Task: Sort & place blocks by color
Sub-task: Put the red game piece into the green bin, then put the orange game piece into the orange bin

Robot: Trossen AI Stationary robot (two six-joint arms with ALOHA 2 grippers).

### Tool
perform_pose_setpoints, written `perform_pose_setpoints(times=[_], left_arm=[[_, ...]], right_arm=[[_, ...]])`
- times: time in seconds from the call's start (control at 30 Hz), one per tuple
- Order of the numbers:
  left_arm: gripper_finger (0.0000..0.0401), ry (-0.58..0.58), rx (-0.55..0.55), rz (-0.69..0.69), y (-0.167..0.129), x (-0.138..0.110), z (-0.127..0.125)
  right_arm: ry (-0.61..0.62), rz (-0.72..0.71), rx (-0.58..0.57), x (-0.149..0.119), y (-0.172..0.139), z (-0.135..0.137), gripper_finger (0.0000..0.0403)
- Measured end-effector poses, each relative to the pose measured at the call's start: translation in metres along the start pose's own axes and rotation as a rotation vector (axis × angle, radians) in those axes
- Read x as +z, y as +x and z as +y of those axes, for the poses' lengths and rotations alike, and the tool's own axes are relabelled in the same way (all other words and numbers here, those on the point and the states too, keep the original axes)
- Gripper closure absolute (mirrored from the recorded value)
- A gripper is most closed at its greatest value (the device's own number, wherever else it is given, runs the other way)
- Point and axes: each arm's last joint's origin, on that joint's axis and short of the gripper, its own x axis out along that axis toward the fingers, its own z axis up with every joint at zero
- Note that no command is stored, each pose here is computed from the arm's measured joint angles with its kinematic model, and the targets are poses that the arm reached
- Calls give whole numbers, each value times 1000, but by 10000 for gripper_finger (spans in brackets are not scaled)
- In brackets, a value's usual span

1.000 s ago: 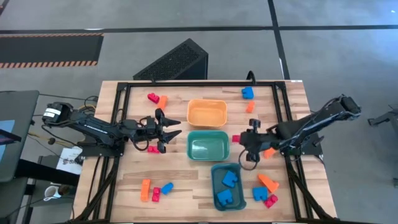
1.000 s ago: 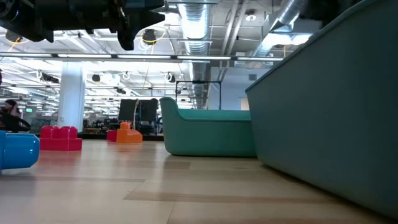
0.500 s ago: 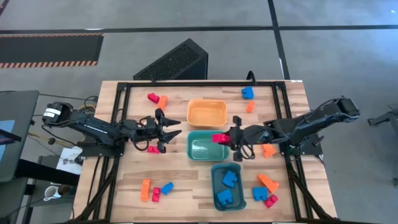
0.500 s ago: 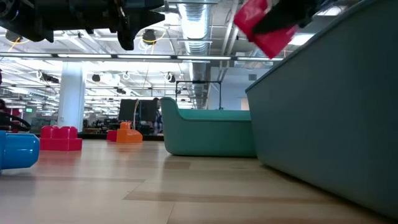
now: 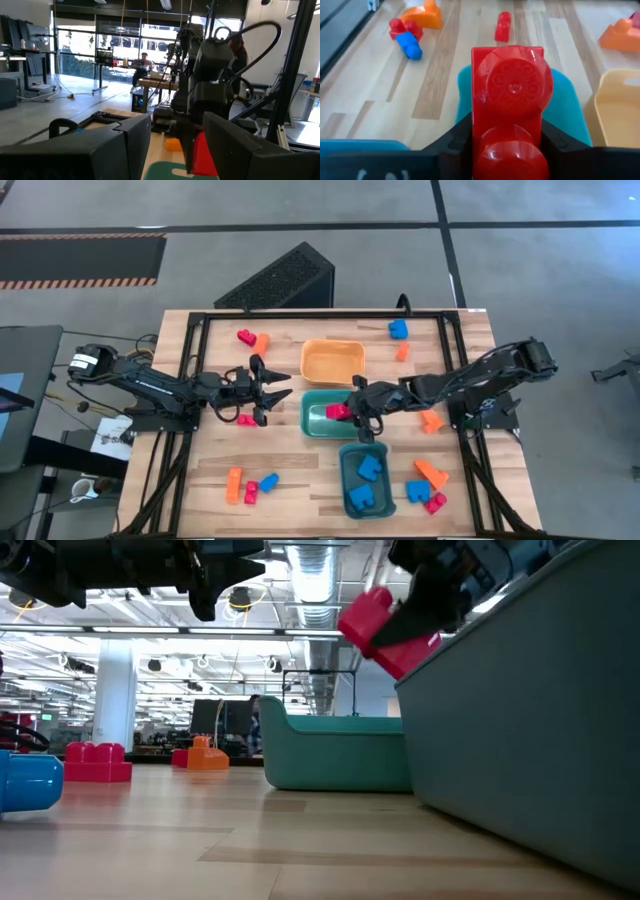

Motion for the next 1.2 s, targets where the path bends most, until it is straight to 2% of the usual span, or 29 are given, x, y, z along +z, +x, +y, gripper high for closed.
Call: perform_pose_setpoints(times=[0.17, 0.37, 0.67, 0.87, 1.03, 1.1, 1.2], left_arm=[[230, 5, 0, 1, 0, 0, 0], [230, 5, 0, 1, 0, 0, 0], [230, 6, 0, 7, 0, -1, 0], [230, 6, 1, 8, 0, -1, 0], [230, 7, 1, 11, 0, -1, 0], [230, 7, 1, 11, 0, -1, 0], [230, 7, 0, 10, 0, -1, 0]], right_arm=[[33, 37, -22, -6, 9, -7, 260], [84, 82, -47, -14, 19, -14, 218], [139, 94, -73, -17, 21, -23, 182], [133, 56, -72, -6, 2, -23, 166], [132, 9, -82, 7, -32, -23, 166], [133, -8, -122, 11, -47, -24, 168], [160, -25, -277, 13, -70, -29, 171]])
